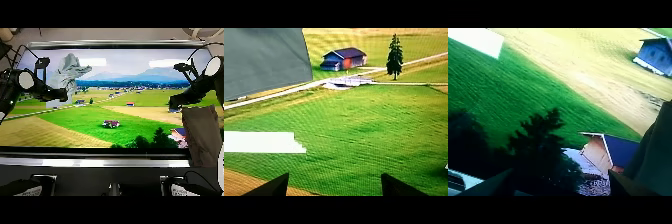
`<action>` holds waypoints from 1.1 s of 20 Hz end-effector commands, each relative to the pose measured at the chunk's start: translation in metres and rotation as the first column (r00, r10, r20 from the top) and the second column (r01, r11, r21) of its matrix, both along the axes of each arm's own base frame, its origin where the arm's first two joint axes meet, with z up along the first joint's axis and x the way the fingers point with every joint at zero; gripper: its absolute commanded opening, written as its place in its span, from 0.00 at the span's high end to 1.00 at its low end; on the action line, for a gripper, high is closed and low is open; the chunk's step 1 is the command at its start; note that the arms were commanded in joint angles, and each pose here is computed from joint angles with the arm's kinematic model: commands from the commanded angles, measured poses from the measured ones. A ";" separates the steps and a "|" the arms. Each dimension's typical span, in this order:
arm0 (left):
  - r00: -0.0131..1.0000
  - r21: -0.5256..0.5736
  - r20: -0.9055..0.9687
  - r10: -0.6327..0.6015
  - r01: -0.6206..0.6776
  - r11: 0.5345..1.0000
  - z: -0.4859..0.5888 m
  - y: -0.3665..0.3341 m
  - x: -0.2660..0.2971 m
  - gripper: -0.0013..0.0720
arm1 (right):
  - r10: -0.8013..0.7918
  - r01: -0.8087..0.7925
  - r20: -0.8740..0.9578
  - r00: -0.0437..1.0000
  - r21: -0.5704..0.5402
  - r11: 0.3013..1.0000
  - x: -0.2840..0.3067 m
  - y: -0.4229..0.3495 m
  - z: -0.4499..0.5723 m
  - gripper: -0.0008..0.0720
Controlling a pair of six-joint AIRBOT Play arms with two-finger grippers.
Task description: Fold the shirts.
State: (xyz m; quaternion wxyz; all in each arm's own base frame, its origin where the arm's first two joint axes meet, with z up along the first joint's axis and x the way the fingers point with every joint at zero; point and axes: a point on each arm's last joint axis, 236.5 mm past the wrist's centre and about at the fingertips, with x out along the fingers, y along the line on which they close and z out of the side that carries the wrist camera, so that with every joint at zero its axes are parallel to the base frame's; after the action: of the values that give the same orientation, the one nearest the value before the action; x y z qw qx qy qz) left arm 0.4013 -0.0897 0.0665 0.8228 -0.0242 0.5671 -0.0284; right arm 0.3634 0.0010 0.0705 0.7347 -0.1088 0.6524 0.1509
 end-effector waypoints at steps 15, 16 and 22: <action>1.000 -0.004 0.006 0.004 -0.004 1.000 0.000 -0.001 0.001 0.00 | -0.013 0.013 0.023 1.000 0.001 1.000 0.006 0.000 0.001 0.15; 0.999 -0.015 0.032 0.012 -0.012 1.000 0.003 -0.003 0.007 0.00 | -0.015 0.015 0.045 0.999 0.000 1.000 0.011 0.000 0.001 0.15; 0.961 -0.049 0.276 0.020 -0.007 0.999 0.023 -0.008 0.070 0.00 | -0.030 0.032 0.288 0.957 -0.005 0.999 0.067 -0.004 0.017 0.15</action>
State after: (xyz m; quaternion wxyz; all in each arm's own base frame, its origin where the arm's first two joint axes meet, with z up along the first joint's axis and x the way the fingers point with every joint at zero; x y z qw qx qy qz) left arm 0.4347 -0.1011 0.0741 0.8564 -0.0471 0.5127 -0.0398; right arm 0.3996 -0.0009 0.0770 0.7842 -0.1151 0.5951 0.1329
